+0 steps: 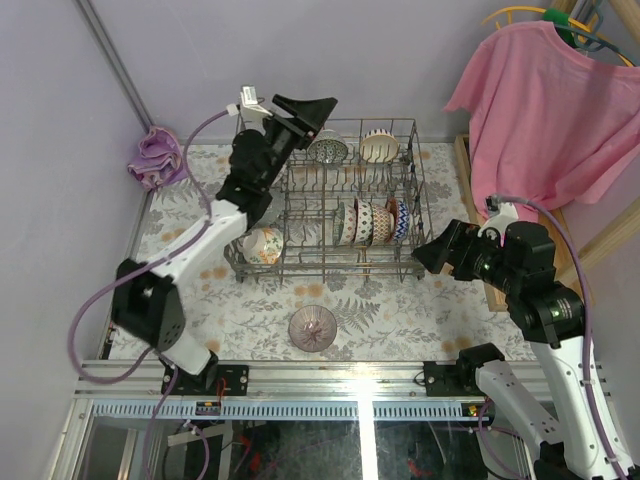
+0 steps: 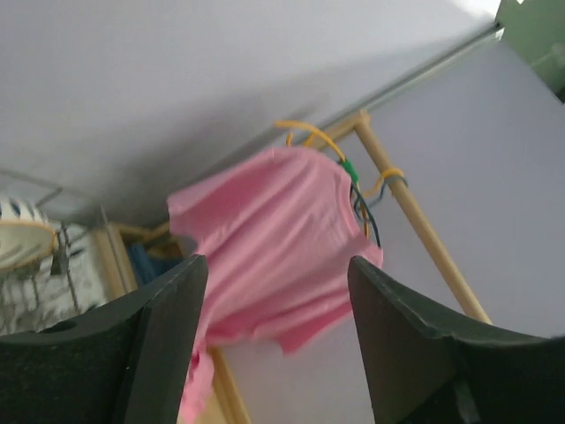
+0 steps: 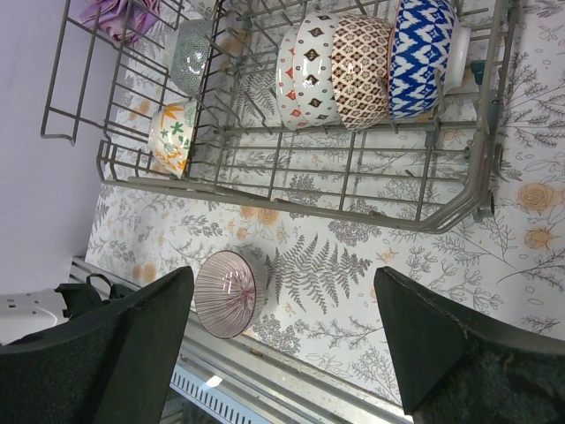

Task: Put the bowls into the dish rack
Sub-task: Place the bowl in the dish rack.

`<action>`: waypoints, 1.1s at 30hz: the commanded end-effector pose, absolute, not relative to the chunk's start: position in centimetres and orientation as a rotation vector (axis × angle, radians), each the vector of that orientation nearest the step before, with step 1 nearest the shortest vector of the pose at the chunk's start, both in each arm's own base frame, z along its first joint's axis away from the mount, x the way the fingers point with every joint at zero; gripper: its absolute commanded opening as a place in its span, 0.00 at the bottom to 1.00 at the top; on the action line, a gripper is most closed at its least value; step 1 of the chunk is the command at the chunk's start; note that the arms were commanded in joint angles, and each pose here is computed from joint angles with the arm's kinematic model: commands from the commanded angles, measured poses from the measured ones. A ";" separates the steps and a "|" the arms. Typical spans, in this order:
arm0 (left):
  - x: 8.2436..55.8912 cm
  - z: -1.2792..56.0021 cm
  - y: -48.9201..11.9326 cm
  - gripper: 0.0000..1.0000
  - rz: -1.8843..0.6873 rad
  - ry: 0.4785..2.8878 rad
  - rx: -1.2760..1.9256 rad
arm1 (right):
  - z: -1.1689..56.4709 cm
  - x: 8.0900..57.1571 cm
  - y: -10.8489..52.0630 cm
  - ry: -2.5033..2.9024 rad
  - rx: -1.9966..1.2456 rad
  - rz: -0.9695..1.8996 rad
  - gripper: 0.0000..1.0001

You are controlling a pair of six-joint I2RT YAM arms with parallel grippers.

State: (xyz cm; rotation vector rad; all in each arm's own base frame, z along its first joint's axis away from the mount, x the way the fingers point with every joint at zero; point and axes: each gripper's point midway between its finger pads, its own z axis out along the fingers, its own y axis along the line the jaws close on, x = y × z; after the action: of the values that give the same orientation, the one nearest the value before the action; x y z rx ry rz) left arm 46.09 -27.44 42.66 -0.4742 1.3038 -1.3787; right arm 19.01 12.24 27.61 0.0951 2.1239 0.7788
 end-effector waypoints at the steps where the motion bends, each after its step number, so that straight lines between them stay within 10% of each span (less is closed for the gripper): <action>1: 40.6 38.2 -27.5 0.70 -1.319 1.611 -0.323 | 29.0 17.8 12.9 2.112 0.083 0.851 0.91; 5: 35.4 36.1 -26.0 0.99 -1.313 1.727 -0.300 | 28.6 17.7 12.7 2.122 0.084 0.837 0.91; 33: 22.8 31.9 -20.1 1.00 -1.154 1.952 -0.215 | 24.9 19.4 14.5 2.270 0.054 0.904 0.93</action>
State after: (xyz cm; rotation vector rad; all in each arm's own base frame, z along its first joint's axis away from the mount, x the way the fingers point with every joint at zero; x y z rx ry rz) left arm 24.54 -20.31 31.71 -0.2727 1.9331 -1.1490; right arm 19.73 13.58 24.87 0.0963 2.2678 0.8336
